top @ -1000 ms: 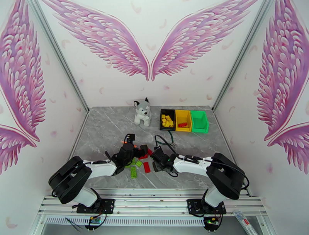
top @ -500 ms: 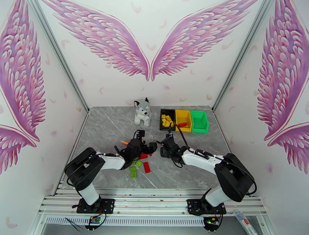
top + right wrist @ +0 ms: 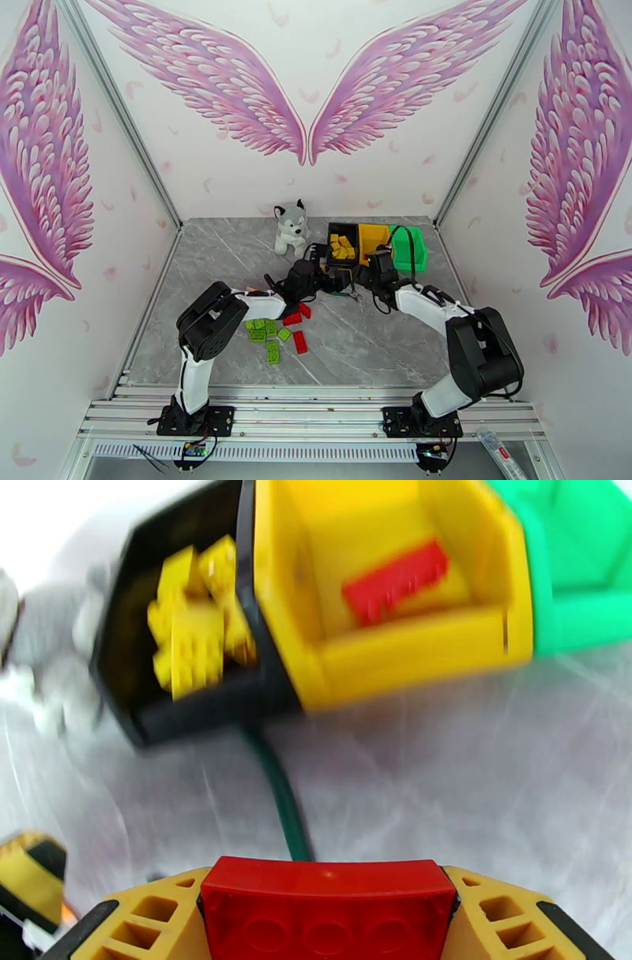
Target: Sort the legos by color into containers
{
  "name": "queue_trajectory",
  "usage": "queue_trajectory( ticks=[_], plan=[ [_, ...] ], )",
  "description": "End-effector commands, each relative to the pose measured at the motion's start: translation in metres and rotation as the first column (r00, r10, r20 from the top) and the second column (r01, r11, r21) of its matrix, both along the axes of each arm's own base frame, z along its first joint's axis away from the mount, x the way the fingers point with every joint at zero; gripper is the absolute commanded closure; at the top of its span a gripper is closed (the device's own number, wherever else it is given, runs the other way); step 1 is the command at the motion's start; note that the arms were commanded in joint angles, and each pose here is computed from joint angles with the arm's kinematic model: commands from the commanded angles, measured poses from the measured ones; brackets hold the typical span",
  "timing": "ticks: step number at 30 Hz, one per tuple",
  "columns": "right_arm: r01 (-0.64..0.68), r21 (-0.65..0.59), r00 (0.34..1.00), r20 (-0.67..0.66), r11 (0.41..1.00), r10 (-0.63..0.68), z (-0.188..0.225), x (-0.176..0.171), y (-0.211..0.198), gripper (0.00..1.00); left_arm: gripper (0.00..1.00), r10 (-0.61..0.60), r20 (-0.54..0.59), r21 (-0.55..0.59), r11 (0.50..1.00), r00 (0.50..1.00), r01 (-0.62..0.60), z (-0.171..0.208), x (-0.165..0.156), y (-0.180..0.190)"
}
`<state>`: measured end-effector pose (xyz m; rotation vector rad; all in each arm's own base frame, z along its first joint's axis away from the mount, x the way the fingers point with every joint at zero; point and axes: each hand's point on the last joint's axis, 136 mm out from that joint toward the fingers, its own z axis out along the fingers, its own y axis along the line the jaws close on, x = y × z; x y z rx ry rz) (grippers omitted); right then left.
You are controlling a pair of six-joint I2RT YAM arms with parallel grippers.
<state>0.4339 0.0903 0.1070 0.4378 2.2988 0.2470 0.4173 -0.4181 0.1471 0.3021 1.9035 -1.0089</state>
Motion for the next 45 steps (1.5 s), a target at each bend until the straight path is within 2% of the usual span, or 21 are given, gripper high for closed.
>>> queue_trajectory(
  ticks=[1, 7, 13, 15, 18, 21, 24, 31, 35, 45],
  plan=[
    [0.034, 0.022, 0.999, 0.037, 0.999, -0.035, 0.013, 0.031, -0.007, 0.40, 0.01, 0.026, 0.045, 0.097, 0.995, 0.999, -0.030, 0.004, 0.018, -0.008],
    [0.094, 0.042, 0.993, 0.067, 0.995, -0.097, 0.032, 0.072, -0.026, 0.40, 0.01, 0.072, 0.141, 0.187, 0.978, 0.987, -0.098, 0.028, 0.043, -0.011],
    [0.148, 0.033, 0.985, 0.080, 0.988, -0.150, 0.044, 0.102, -0.040, 0.38, 0.01, 0.105, 0.216, 0.238, 0.959, 0.971, -0.157, 0.049, 0.053, -0.003],
    [0.154, 0.027, 0.985, 0.078, 0.988, -0.156, 0.043, 0.112, -0.043, 0.35, 0.01, 0.117, 0.235, 0.255, 0.951, 0.965, -0.178, 0.052, 0.053, 0.003],
    [0.165, 0.004, 0.984, 0.061, 0.986, -0.165, 0.041, 0.123, -0.046, 0.22, 0.01, 0.137, 0.252, 0.277, 0.938, 0.958, -0.207, 0.052, 0.049, 0.013],
    [0.157, 0.007, 0.985, 0.067, 0.988, -0.157, 0.042, 0.129, -0.044, 0.14, 0.01, 0.161, 0.257, 0.286, 0.929, 0.953, -0.235, 0.049, 0.044, 0.026],
    [0.142, 0.025, 0.986, 0.085, 0.990, -0.144, 0.046, 0.128, -0.040, 0.11, 0.01, 0.183, 0.251, 0.293, 0.921, 0.950, -0.255, 0.042, 0.038, 0.038],
    [0.009, 0.044, 0.990, 0.144, 0.999, -0.015, 0.058, 0.106, -0.007, 0.11, 0.01, 0.247, 0.221, 0.310, 0.899, 0.943, -0.309, 0.024, 0.022, 0.074],
    [-0.118, 0.049, 0.981, 0.158, 0.992, 0.109, 0.057, 0.081, 0.030, 0.14, 0.01, 0.302, 0.187, 0.298, 0.889, 0.935, -0.347, 0.019, 0.015, 0.100],
    [-0.391, -0.020, 0.920, 0.014, 0.920, 0.391, 0.008, -0.003, 0.123, 0.16, 0.01, 0.428, 0.074, 0.281, 0.857, 0.901, -0.431, -0.005, -0.005, 0.170]
  ],
)
